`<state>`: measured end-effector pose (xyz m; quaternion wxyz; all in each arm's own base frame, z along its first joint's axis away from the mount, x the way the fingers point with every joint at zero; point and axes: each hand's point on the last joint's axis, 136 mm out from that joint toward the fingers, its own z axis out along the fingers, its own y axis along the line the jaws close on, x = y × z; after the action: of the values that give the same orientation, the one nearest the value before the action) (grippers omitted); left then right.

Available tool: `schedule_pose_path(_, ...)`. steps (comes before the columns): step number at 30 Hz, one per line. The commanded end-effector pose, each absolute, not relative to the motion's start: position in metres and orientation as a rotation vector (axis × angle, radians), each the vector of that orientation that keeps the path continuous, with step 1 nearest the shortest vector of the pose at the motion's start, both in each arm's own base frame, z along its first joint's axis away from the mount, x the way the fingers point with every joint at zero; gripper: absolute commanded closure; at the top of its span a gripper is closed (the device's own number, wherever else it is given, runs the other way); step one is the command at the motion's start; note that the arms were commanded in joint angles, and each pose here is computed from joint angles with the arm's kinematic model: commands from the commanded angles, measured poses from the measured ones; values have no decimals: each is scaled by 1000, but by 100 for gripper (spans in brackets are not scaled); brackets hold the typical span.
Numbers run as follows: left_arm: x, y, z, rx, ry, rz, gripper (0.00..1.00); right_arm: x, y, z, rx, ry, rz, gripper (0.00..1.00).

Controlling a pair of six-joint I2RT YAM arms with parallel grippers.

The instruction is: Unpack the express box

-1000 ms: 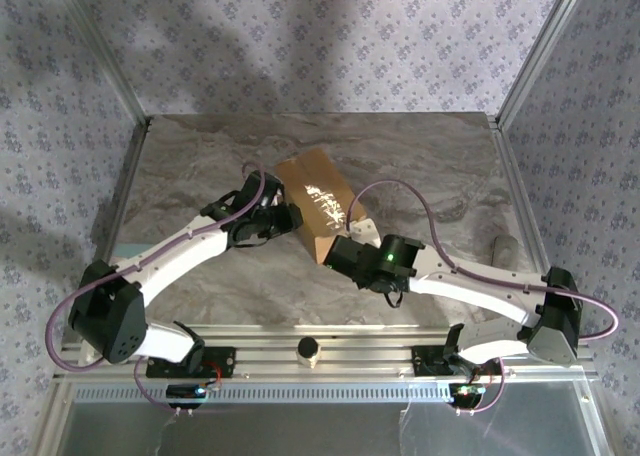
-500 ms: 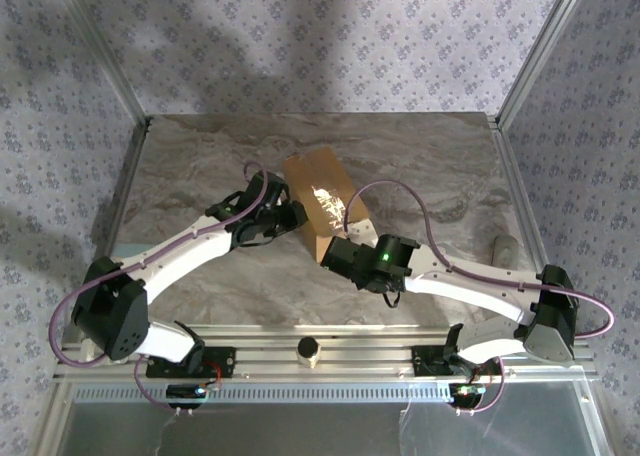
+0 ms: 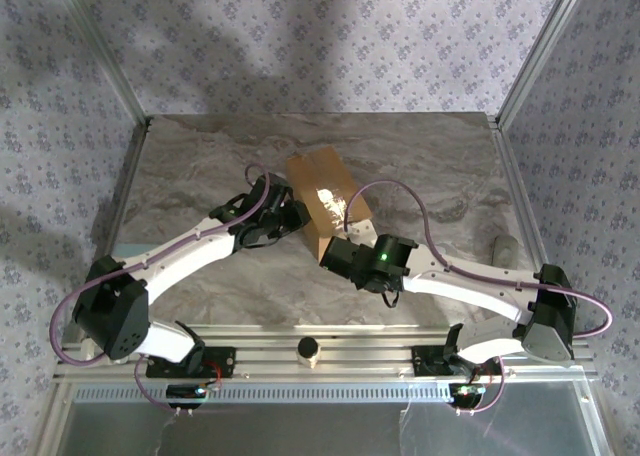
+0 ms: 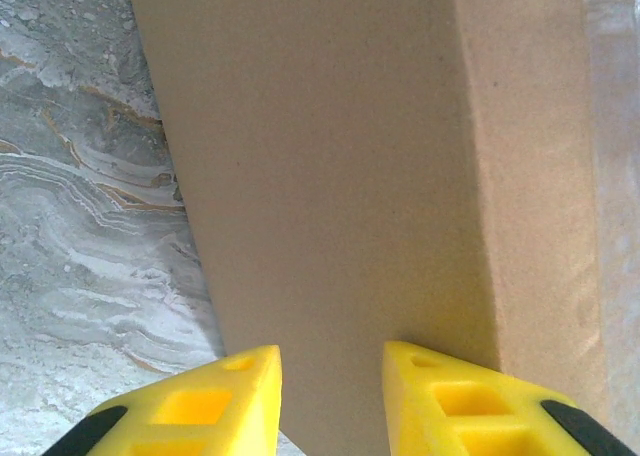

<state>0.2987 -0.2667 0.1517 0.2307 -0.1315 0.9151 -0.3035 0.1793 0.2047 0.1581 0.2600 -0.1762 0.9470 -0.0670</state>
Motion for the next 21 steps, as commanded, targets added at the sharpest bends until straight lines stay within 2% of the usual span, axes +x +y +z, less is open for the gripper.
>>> schedule_pose_path(1, 275, -320, 162, -196, 2534, -1076, 68, 170, 274, 172, -635, 2505, 135, 100)
schedule_pose_path(21, 275, -332, 161, -200, 2531, -1112, 68, 165, 290, 171, -705, 2498, 210, 100)
